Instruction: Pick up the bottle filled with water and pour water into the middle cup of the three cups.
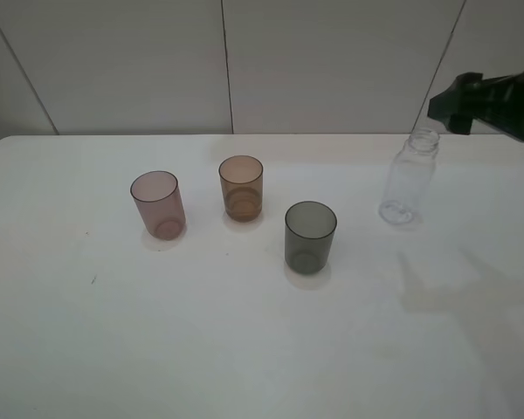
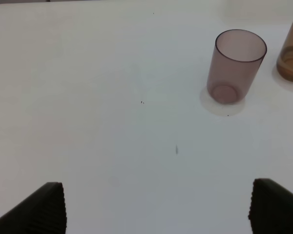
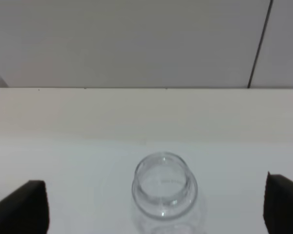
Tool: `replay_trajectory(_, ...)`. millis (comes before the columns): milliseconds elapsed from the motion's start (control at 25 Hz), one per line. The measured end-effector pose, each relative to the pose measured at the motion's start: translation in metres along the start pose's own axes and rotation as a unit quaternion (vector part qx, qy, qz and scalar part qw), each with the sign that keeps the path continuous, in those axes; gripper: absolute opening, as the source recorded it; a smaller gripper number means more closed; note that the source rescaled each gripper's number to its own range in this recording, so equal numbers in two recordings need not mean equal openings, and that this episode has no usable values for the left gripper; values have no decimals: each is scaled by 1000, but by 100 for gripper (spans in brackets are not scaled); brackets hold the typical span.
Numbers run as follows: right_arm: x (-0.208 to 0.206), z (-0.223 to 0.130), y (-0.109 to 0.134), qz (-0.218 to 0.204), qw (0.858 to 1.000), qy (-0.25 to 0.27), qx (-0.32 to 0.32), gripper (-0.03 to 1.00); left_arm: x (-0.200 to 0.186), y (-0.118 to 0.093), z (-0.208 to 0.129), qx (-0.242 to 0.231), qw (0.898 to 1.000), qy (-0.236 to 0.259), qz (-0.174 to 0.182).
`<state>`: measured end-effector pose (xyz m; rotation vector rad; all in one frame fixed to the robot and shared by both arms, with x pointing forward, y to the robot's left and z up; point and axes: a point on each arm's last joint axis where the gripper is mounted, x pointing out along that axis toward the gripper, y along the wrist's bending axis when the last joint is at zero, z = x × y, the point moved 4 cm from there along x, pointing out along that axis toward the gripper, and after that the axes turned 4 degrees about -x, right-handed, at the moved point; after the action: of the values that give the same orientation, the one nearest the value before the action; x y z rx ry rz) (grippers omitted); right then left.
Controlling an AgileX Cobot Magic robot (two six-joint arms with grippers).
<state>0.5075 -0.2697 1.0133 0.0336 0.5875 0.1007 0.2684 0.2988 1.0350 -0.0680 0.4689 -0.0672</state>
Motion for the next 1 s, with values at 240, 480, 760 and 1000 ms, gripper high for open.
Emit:
replay_trajectory(240,-60,7,-28,-55,995,81,30,100,0,0,0,0,1000,0,0)
replay_trajectory(480,-135,19,-25,-79,995,52,6,100,0,0,0,0,1000,0,0)
replay_trajectory(760,-207,-5,-15,-83,996,5,-20,100,0,0,0,0,1000,0,0)
replay_trajectory(1000,-246,-32,0,-52,998,-29,-28,100,0,0,0,0,1000,0,0)
